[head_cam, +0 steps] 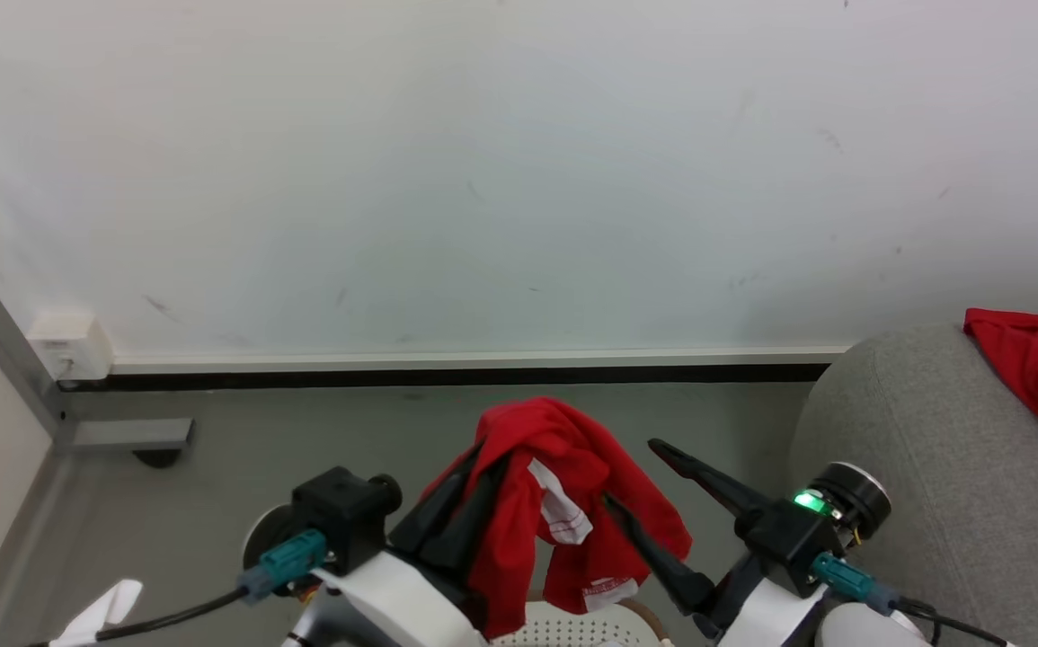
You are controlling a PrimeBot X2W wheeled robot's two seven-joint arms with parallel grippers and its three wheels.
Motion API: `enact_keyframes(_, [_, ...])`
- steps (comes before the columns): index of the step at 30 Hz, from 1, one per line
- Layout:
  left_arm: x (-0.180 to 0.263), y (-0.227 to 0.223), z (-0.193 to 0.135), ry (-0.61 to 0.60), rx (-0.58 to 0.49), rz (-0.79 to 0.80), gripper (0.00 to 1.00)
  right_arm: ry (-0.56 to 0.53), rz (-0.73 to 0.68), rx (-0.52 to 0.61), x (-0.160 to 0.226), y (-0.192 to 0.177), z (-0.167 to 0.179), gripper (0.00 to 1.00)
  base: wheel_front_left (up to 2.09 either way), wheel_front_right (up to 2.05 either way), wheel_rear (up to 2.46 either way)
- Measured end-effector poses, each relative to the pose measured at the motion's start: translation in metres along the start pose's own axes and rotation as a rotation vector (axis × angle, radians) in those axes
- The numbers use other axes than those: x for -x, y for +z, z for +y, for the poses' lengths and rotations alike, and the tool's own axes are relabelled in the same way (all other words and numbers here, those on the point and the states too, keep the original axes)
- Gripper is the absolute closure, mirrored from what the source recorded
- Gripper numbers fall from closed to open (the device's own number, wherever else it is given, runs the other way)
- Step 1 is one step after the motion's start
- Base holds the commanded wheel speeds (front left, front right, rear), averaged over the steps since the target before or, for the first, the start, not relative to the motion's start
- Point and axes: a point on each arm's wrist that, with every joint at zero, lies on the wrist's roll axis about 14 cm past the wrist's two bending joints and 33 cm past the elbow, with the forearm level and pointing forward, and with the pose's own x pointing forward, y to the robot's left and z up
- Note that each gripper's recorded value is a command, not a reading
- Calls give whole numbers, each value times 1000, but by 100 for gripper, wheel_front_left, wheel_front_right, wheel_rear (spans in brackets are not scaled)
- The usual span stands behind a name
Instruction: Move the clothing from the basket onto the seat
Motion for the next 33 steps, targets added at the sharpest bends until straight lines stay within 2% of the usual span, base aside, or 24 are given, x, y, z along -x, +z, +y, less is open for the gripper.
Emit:
enact_keyframes(5, [-3, -4, -11, -39, 10, 15, 100, 90, 50, -25, -17, -10, 17, 0, 0, 0, 0])
enact_keyframes(11, [-6, -10, -16, -54, 21, 30, 100, 121, 107, -51, -31, -23, 21, 0, 0, 0, 0])
enact_keyframes(13, [-6, -12, -16, -53, 24, 35, 100, 121, 126, -76, -34, -28, 23, 85, 0, 0, 0])
enact_keyframes(14, [-7, -12, -16, -53, 26, 36, 100, 116, 129, -87, -35, -30, 22, 100, 0, 0, 0])
enact_keyframes(23, [-10, -17, -9, -35, 35, 38, 100, 71, 93, -225, -46, -22, 16, 100, 0, 0, 0])
enact_keyframes(24, [-10, -17, -8, -27, 37, 36, 87, 56, 67, -245, -48, -15, 11, 100, 0, 0, 0])
enact_keyframes(25, [-11, -17, -6, -22, 38, 33, 51, 37, 40, -263, -49, -7, 5, 100, 0, 0, 0])
enact_keyframes(26, [-12, -17, -6, -19, 39, 32, 0, 21, 13, -279, -50, 0, -1, 100, 0, 0, 0])
enact_keyframes(33, [-21, -29, -12, -40, 57, 53, 0, -121, -103, -298, -29, 26, -52, 100, 0, 0, 0])
